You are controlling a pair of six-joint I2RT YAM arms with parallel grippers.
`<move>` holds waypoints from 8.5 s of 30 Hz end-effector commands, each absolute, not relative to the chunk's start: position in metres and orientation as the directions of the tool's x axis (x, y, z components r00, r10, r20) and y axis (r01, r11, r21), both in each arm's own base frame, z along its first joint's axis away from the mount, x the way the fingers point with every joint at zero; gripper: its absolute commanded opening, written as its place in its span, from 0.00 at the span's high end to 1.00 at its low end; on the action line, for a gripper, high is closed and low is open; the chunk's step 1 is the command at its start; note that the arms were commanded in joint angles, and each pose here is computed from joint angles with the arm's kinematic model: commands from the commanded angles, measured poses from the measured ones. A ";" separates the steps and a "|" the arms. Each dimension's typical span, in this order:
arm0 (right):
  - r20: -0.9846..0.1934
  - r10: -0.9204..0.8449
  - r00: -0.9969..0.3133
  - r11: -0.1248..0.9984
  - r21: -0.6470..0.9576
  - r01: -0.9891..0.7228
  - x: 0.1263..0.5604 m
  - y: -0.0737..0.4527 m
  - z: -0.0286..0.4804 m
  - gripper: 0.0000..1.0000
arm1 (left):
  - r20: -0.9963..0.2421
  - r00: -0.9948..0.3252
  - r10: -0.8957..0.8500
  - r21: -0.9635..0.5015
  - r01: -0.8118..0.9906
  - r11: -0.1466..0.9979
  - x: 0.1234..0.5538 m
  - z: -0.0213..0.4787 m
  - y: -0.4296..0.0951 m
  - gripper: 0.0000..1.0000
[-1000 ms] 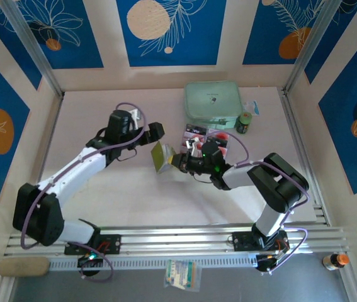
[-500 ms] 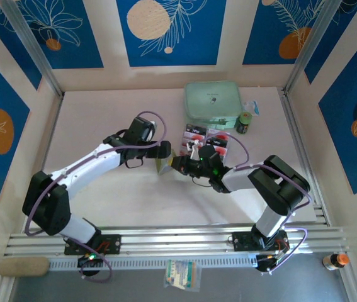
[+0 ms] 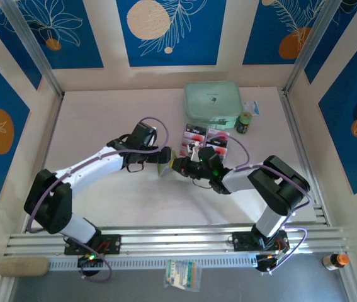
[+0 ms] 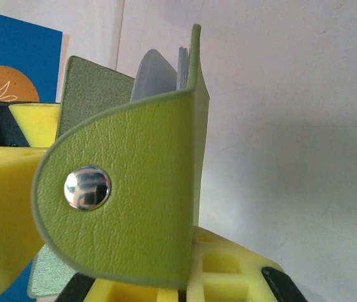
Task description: Put the credit cards into the card holder
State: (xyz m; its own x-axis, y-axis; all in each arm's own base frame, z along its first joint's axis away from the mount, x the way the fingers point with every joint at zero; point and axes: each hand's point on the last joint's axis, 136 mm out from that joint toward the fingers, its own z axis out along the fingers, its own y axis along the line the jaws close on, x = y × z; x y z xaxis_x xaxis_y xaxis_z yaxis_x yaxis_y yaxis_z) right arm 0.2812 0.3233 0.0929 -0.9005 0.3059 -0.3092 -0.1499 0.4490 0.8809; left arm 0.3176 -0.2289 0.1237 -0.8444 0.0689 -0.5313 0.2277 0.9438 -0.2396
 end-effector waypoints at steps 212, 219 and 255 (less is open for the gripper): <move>-0.412 0.341 -0.845 0.684 0.726 -0.078 0.224 0.260 0.104 0.73 | -0.423 -0.851 0.311 0.173 0.262 0.950 0.284 0.058 -0.184 0.01; -0.429 0.249 -0.868 0.657 0.734 -0.174 0.240 0.289 0.122 0.81 | -0.438 -0.841 0.317 0.173 0.267 0.948 0.285 0.062 -0.188 0.01; -0.200 0.280 -0.939 0.803 0.584 0.116 0.261 0.249 -0.001 0.99 | -0.361 -0.841 0.402 0.318 0.294 0.901 0.282 0.046 -0.168 0.00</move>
State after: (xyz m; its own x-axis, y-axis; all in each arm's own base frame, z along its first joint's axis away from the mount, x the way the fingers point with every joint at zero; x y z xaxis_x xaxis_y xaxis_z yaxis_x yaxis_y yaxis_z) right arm 0.2791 0.2691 0.0191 -0.9305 0.2599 -0.2580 0.0346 0.7638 0.6445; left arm 0.2840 -0.1773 0.0503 -0.8402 0.3507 -0.4136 0.2735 0.9327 0.2353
